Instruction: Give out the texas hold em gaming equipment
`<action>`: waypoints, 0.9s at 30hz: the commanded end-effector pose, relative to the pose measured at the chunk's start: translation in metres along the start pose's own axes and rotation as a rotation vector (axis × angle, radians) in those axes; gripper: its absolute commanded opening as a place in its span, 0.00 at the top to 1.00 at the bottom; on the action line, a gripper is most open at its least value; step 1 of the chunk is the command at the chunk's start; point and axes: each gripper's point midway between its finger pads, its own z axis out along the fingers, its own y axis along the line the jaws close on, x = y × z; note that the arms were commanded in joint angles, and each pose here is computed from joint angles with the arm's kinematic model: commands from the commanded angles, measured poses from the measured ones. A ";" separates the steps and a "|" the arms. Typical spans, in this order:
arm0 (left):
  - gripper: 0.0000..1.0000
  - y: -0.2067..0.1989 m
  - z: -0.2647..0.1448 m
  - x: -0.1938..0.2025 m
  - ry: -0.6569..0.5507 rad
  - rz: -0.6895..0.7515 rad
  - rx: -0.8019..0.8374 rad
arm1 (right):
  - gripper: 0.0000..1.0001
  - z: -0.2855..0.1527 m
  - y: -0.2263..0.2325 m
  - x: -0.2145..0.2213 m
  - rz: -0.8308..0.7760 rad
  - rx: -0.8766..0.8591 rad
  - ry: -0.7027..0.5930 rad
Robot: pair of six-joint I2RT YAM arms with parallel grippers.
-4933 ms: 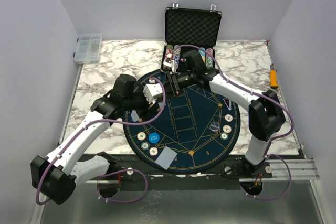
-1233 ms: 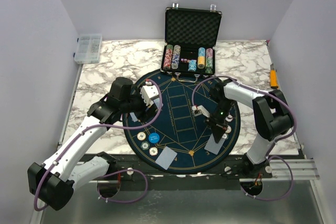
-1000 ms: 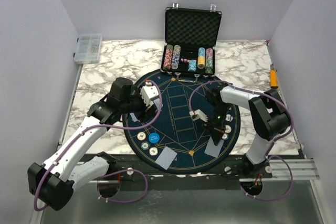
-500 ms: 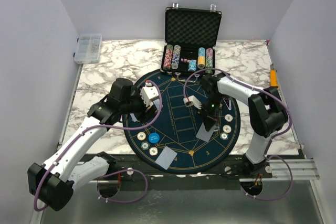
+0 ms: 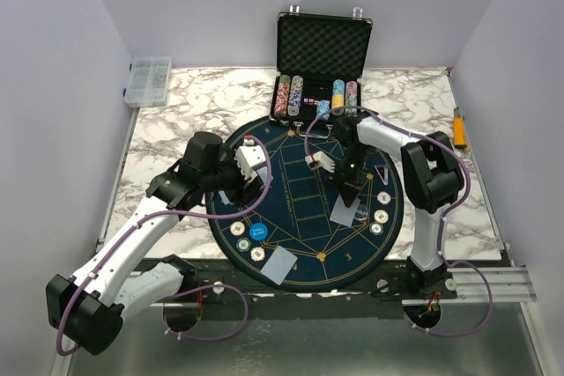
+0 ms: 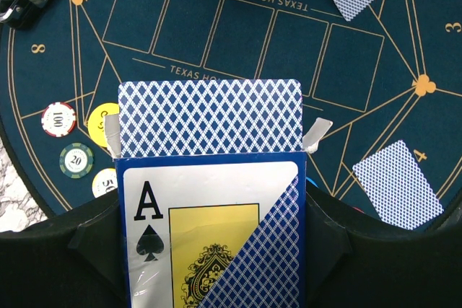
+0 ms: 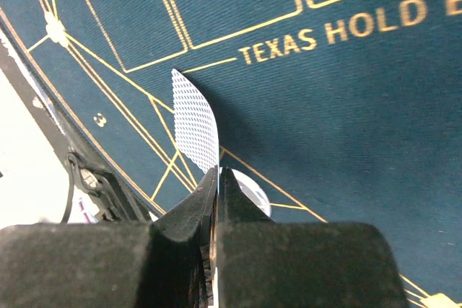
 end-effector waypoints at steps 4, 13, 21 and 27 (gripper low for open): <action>1.00 -0.001 -0.002 -0.007 -0.032 0.016 0.007 | 0.99 0.001 -0.026 -0.002 -0.028 0.036 0.025; 1.00 -0.001 -0.001 -0.007 -0.033 0.013 0.012 | 0.99 0.001 -0.046 -0.009 -0.013 0.023 0.001; 1.00 -0.001 0.000 -0.007 -0.031 0.013 0.014 | 0.99 -0.011 -0.042 -0.034 0.037 -0.027 -0.088; 1.00 0.000 0.000 -0.008 -0.032 0.015 0.012 | 0.99 -0.010 -0.057 -0.011 0.107 0.030 -0.077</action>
